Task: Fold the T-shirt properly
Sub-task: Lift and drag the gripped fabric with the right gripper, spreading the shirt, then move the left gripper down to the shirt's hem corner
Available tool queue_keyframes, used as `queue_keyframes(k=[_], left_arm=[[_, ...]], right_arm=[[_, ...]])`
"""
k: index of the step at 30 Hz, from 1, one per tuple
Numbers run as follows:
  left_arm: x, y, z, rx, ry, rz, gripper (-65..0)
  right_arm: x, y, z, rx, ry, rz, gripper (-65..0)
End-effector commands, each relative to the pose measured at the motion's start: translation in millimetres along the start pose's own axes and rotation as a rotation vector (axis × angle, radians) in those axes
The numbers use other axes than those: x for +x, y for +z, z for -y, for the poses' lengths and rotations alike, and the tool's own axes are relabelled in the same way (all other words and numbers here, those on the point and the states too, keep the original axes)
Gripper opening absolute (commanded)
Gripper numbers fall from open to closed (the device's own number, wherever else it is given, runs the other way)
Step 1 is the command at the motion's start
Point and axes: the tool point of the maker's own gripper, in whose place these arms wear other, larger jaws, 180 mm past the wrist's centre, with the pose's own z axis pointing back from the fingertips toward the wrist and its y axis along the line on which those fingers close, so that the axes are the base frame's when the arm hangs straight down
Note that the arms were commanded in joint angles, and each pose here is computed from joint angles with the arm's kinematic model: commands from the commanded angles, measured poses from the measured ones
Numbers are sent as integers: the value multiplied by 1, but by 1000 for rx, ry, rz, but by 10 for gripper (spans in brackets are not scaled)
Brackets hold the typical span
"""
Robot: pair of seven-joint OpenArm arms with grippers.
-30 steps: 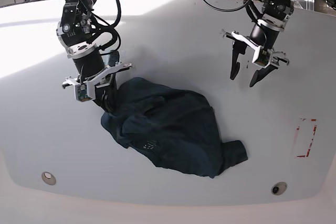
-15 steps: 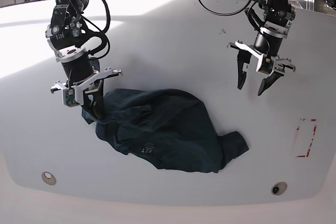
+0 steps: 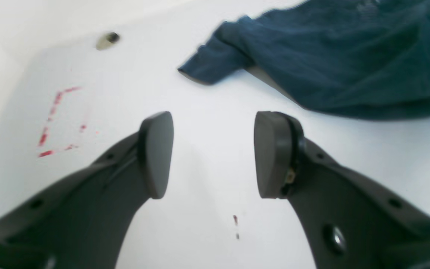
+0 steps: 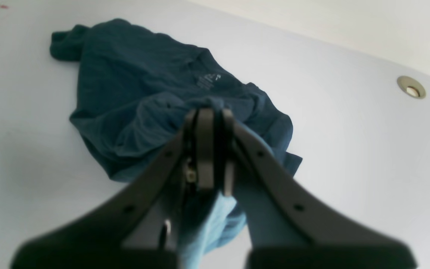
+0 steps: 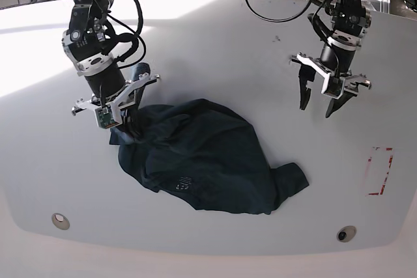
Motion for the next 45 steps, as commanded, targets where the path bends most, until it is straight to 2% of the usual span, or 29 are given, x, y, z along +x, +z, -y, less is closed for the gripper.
queue_keyframes(k=[1,4,6,8,14,16,20,34,36,38,45], left_arm=[[19,-3,0,-17,-10,49,-315],[25,-10,10,-68,-15,56,-306],[44,-32,28,-151,-29,91,-284],[49,-38,30,-160,-35,100,-284],[66,-56,24,-138,-39,137,-289],[79,-68,15,-93,-30,168,-293],[81,-79,9,-74,-13,173,-292],[64,-113,4,-62,37,125,-299],[61,-117,4,-61,51,114,-299],[50,-132,-6,-44,111,60,-298],[39,-141,-11,-34,182,20,-297]], right_arm=[[11,2,3,-5,9,41,-644],[9,2,-1,2,0,39,-644],[3,5,-15,27,-39,42,-646],[2,5,-18,36,-41,41,-647],[1,4,-31,68,-40,37,-648],[11,0,-38,93,-22,60,-647],[18,-2,-41,104,-15,79,-647],[82,-18,-20,66,40,229,-649],[85,-19,-18,63,44,237,-648],[88,-22,-13,57,43,235,-649],[89,-22,-10,48,43,238,-649]])
